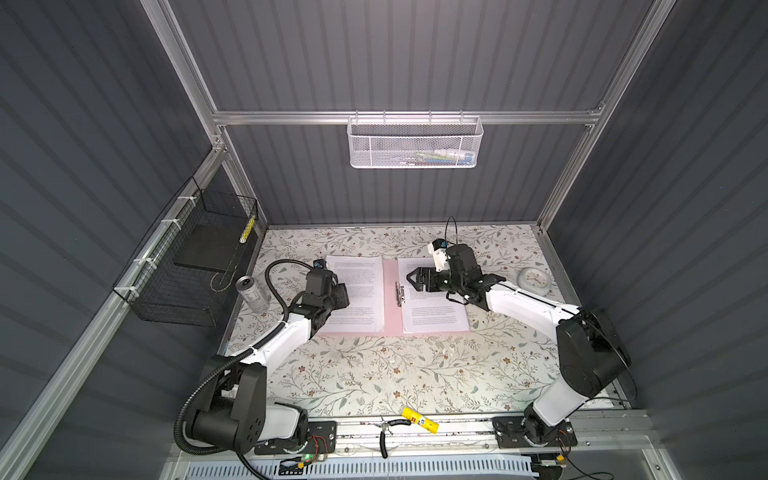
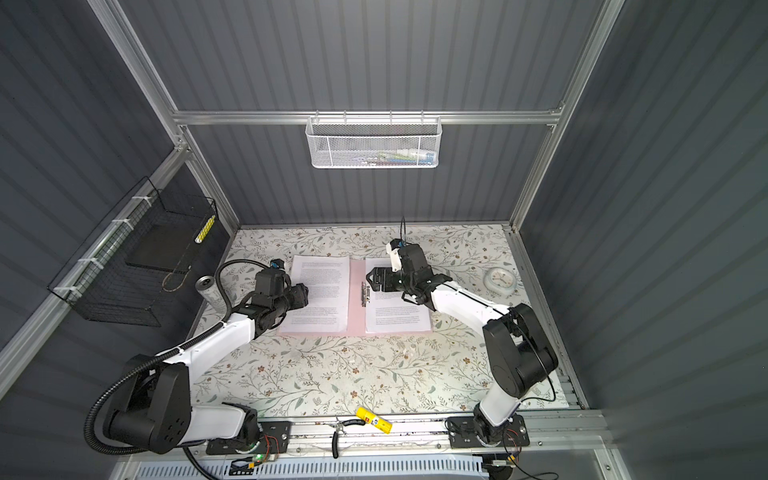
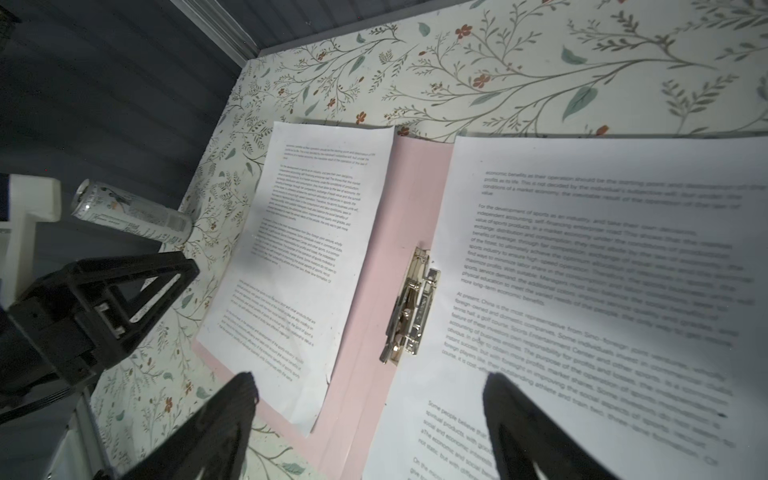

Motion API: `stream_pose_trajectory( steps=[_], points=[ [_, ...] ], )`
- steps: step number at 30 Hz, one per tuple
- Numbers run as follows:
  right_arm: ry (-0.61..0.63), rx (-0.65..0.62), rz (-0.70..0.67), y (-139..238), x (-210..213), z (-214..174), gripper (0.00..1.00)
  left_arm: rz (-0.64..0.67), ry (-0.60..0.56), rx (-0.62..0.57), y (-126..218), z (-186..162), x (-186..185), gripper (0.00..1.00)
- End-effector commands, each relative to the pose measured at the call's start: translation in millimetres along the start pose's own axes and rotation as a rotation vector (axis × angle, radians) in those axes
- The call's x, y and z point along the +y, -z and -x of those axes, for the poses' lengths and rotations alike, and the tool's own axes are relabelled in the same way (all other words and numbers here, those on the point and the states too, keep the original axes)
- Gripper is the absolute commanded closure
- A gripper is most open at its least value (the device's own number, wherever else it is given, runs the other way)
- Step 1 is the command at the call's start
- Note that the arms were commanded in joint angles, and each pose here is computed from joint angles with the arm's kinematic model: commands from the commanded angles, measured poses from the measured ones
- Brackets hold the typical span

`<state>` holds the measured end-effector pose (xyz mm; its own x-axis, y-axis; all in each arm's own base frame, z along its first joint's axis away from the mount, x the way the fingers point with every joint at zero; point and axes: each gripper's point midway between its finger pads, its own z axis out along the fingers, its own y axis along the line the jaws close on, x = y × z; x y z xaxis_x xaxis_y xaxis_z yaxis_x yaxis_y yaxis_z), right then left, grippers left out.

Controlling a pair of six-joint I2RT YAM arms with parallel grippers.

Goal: Put the files into the folder
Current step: 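Lift the right gripper off the clip and draw both grippers back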

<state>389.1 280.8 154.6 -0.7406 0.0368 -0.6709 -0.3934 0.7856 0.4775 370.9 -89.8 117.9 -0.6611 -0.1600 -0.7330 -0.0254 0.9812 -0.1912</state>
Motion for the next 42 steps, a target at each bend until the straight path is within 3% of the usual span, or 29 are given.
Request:
stream_pose_trajectory(
  steps=[1, 9, 15, 23, 27, 33, 37, 42],
  points=[
    [0.043, -0.002, -0.031, 0, -5, 1, 0.11, 0.098, -0.049, -0.064, 10, 6, 21, 0.35],
    [0.005, 0.044, -0.036, -10, -12, -9, 0.09, 0.211, -0.063, -0.201, 33, 9, 48, 0.26],
    [-0.226, 0.119, 0.021, -17, -30, -15, 0.06, 0.266, -0.075, -0.247, 35, 3, 62, 0.19],
    [-0.362, 0.122, 0.016, -19, -55, -27, 0.01, 0.297, -0.079, -0.199, 24, 4, 64, 0.16],
    [-0.413, 0.182, 0.010, -29, -59, -35, 0.01, 0.325, -0.051, -0.153, 12, 7, 75, 0.15],
    [-0.426, 0.182, -0.065, -26, -77, -38, 0.01, 0.131, 0.103, -0.002, -22, 0, 83, 0.14],
    [-0.399, 0.121, -0.120, -8, -89, -30, 0.01, 0.004, 0.100, 0.015, -35, 0, 64, 0.13],
    [-0.381, 0.042, -0.151, 2, -103, -20, 0.01, -0.055, 0.084, 0.057, -46, -2, 54, 0.13]
  ],
)
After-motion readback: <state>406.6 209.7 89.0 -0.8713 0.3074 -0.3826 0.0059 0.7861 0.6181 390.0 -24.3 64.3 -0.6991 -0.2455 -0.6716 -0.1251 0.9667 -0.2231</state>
